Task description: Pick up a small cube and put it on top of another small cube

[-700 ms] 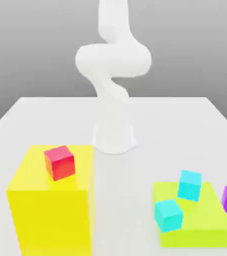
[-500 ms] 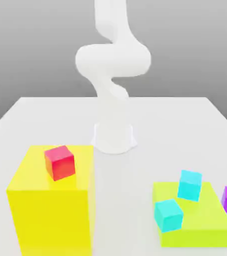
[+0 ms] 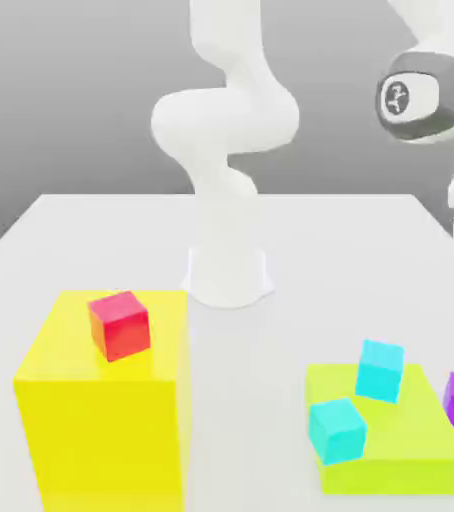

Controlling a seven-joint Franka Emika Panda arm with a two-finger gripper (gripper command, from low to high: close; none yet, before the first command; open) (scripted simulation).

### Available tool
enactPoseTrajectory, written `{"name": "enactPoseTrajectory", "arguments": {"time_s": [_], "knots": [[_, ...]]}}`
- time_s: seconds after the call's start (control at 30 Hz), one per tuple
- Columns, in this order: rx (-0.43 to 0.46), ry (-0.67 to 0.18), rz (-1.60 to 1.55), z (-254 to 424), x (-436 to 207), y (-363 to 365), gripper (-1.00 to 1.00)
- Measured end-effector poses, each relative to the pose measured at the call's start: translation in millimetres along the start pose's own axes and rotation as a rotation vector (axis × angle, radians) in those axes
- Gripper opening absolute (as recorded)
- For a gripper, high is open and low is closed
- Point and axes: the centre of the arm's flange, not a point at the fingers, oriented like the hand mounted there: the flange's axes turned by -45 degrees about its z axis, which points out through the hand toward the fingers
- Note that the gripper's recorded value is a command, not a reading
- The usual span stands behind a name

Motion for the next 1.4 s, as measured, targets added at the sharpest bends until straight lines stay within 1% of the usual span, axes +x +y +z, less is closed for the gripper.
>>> {"name": "enactPoseTrajectory", "arguments": {"time_s": [0.13, 0.3, 0.33, 0.57, 0.73, 0.97, 1.17, 1.23, 1.33, 1.37, 1.4], "knots": [[0.068, -0.089, -0.156, 70, -7, -53, 0.0], [0.087, -0.111, -0.2, 137, -16, -73, 0.0], [0.087, -0.112, -0.201, 147, -18, -74, -1.0], [0.087, -0.113, -0.202, 148, -18, -74, -1.0], [0.086, -0.114, -0.202, 94, -12, -68, -1.0], [0.054, -0.135, -0.191, 38, -49, 43, -1.0], [0.076, -0.124, -0.157, -12, -112, 133, -1.0], [0.085, -0.116, -0.148, -8, -128, 147, -1.0], [0.088, -0.114, -0.169, 29, -129, 141, -1.0], [0.088, -0.114, -0.175, 37, -129, 138, 1.0], [0.088, -0.114, -0.175, 37, -129, 138, 1.0]]}}
